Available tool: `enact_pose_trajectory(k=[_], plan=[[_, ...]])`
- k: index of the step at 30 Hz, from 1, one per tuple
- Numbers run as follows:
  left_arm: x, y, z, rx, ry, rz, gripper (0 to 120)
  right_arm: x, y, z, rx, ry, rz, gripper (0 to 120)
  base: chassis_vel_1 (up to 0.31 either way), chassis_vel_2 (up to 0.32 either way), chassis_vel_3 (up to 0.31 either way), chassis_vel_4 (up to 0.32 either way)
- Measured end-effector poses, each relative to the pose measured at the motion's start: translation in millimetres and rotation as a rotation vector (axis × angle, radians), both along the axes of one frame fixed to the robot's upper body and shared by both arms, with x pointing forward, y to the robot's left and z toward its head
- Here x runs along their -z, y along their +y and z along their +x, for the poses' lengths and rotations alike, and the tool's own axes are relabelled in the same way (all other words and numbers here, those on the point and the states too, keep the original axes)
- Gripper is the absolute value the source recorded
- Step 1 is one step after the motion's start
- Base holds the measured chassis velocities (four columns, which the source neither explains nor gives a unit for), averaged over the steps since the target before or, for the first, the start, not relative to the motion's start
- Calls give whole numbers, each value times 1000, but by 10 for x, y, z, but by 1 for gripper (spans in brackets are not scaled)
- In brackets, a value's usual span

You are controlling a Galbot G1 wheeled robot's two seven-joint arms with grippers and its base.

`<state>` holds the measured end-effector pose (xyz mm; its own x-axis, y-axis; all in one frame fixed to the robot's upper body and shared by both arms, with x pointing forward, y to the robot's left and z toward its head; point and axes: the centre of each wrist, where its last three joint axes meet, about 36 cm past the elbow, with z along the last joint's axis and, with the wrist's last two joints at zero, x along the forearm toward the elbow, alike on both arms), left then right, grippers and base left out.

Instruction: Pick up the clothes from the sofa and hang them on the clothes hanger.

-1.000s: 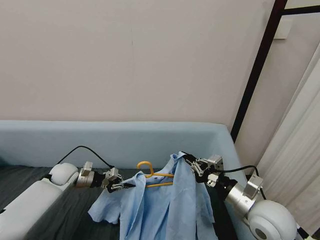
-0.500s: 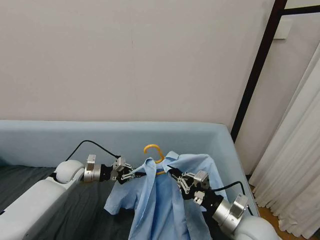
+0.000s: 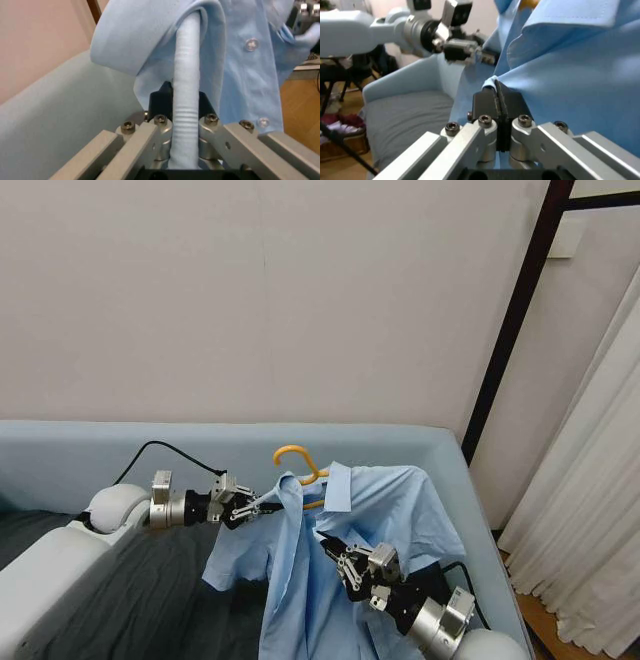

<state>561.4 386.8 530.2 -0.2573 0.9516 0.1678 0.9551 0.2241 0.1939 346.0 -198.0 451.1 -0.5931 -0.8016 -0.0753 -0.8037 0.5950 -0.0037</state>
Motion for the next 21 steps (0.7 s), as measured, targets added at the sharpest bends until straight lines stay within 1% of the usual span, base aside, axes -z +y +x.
enact_pose_trajectory(k=[3, 6, 9, 10, 12, 15, 16, 17, 19, 20, 21], plan=[[-73, 5, -26, 6, -12, -3, 2, 66, -17, -26, 4, -1, -21, 0, 0, 0, 0, 0], [-89, 2, -50, 9, -14, -6, 2, 90, -3, -27, 25, -7, -18, 0, 0, 0, 0, 0], [-73, 3, -97, 15, -8, -3, 2, 73, 34, -10, 56, -10, 5, 12, 0, 0, 0, 0], [-73, 3, -97, 15, -8, -3, 2, 73, 34, -10, 56, -10, 5, 12, 0, 0, 0, 0], [-47, 12, -126, 19, 0, 6, 2, 52, 27, 4, 46, -21, 30, 21, 0, 0, 0, 0], [-29, 39, -142, 16, 4, 22, 2, 29, -39, 7, -62, -54, 90, 33, 0, 0, 0, 0], [-29, 39, -142, 16, 4, 22, 2, 29, -39, 7, -62, -54, 90, 33, 0, 0, 0, 0], [-26, 58, -141, 11, 5, 28, 2, 16, -94, 11, -142, -72, 111, 38, 0, 0, 0, 0], [-20, 98, -123, 4, 8, 40, 2, -30, -211, 15, -286, -102, 113, 48, 0, 0, 0, 0], [-22, 125, -107, 2, 10, 49, 2, -55, -258, 17, -330, -110, 114, 51, 0, 0, 0, 0], [-22, 125, -107, 2, 10, 49, 2, -55, -258, 17, -330, -110, 114, 51, 0, 0, 0, 0]])
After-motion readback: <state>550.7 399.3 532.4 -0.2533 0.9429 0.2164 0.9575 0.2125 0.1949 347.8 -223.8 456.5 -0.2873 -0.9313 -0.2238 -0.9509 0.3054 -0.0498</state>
